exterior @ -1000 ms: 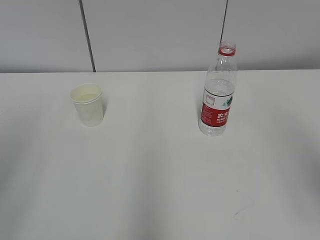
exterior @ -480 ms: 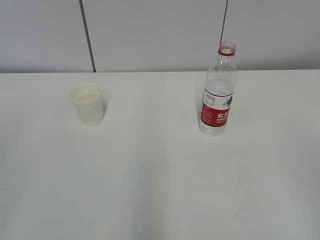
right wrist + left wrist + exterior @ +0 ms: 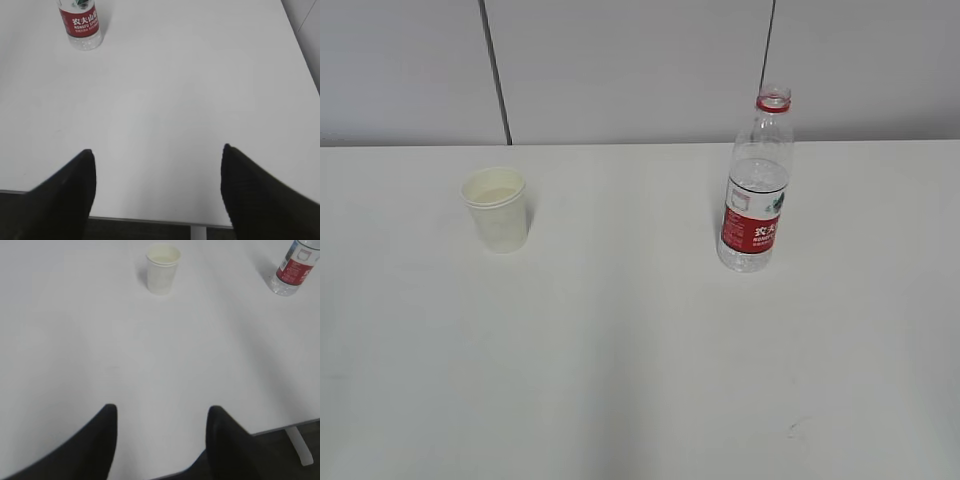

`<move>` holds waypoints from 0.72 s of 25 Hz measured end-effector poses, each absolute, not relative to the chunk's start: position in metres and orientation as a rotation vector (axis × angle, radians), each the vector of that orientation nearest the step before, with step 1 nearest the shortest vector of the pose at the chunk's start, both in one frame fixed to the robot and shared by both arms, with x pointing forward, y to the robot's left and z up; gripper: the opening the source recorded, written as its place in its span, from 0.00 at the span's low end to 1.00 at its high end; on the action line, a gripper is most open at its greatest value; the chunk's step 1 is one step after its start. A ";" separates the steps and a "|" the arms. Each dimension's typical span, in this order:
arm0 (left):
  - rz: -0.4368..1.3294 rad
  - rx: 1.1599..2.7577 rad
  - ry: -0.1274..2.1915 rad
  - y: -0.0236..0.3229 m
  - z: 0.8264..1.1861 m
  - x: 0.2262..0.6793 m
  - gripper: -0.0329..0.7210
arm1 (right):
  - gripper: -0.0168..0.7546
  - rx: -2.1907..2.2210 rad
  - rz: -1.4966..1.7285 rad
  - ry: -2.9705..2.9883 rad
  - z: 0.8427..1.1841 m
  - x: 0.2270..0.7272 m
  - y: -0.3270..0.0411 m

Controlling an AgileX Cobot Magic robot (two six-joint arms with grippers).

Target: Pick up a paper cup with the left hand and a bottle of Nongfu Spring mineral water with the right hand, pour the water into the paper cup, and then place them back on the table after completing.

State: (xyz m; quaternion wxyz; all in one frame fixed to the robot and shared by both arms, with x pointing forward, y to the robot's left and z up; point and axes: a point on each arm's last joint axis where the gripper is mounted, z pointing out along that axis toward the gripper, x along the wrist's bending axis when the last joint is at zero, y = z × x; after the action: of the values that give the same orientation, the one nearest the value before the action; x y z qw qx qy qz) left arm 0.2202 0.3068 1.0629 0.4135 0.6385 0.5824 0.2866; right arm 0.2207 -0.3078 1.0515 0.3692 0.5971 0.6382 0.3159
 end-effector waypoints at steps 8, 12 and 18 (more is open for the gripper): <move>0.724 1.625 1.398 0.302 1.056 0.228 0.53 | 0.76 1.506 0.798 1.653 1.044 0.227 -0.307; 0.724 1.625 1.396 0.302 1.056 0.228 0.53 | 0.76 1.502 0.798 1.653 1.044 0.228 -0.307; 0.756 1.590 1.446 0.301 1.056 0.228 0.53 | 0.76 1.501 0.798 1.648 1.044 0.228 -0.307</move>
State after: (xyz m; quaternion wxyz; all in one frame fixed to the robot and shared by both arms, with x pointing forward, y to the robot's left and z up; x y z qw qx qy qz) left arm 0.2283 0.3009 1.0562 0.4183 0.6340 0.5765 0.3012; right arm 0.2277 -0.3075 1.0444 0.3774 0.5870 0.6447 0.3120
